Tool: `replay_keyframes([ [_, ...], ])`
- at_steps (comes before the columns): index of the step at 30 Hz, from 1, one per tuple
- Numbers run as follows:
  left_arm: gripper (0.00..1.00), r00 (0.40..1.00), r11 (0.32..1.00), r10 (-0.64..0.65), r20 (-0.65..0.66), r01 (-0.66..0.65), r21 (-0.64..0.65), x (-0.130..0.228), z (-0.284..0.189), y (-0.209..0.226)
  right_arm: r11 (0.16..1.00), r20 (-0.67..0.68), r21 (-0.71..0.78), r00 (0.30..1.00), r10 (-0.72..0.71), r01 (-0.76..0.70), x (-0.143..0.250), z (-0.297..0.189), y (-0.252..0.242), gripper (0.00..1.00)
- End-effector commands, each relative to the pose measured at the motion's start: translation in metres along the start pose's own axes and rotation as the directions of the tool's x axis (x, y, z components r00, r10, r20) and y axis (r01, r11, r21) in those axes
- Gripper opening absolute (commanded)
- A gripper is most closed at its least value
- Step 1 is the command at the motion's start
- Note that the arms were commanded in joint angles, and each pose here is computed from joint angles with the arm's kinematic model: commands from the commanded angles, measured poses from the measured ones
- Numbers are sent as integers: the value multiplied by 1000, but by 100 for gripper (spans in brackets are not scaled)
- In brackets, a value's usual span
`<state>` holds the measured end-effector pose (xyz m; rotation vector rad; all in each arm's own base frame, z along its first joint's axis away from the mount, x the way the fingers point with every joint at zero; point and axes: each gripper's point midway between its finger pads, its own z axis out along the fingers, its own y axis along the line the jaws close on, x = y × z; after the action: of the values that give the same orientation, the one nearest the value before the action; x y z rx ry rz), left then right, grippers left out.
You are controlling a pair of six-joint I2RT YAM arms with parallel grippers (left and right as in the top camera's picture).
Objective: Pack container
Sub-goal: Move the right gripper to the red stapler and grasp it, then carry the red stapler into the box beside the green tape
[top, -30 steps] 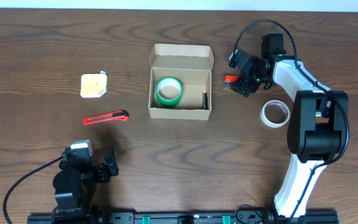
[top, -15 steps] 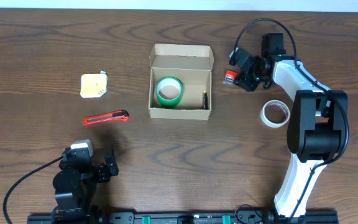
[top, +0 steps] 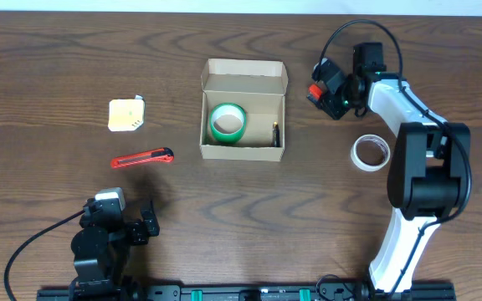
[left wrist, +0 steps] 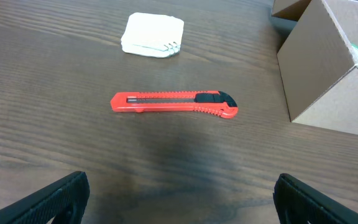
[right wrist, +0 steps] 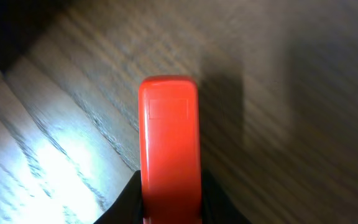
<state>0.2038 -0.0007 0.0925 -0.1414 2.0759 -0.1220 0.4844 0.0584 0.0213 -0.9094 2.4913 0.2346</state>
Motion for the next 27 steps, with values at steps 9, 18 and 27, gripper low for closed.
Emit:
replay_keyframes([
  [9,95,1000,1000,9,0,-9,-11,2,1,2,947,337,-7,891,304,-320,-115,-151,33,1],
  [18,95,1000,1000,9,0,-9,-11,2,1,2,784,280,20,756,592,-621,-118,-167,103,1],
  [27,95,1000,1000,9,0,-9,-11,2,1,2,636,282,221,673,684,-739,-99,-144,151,1],
])
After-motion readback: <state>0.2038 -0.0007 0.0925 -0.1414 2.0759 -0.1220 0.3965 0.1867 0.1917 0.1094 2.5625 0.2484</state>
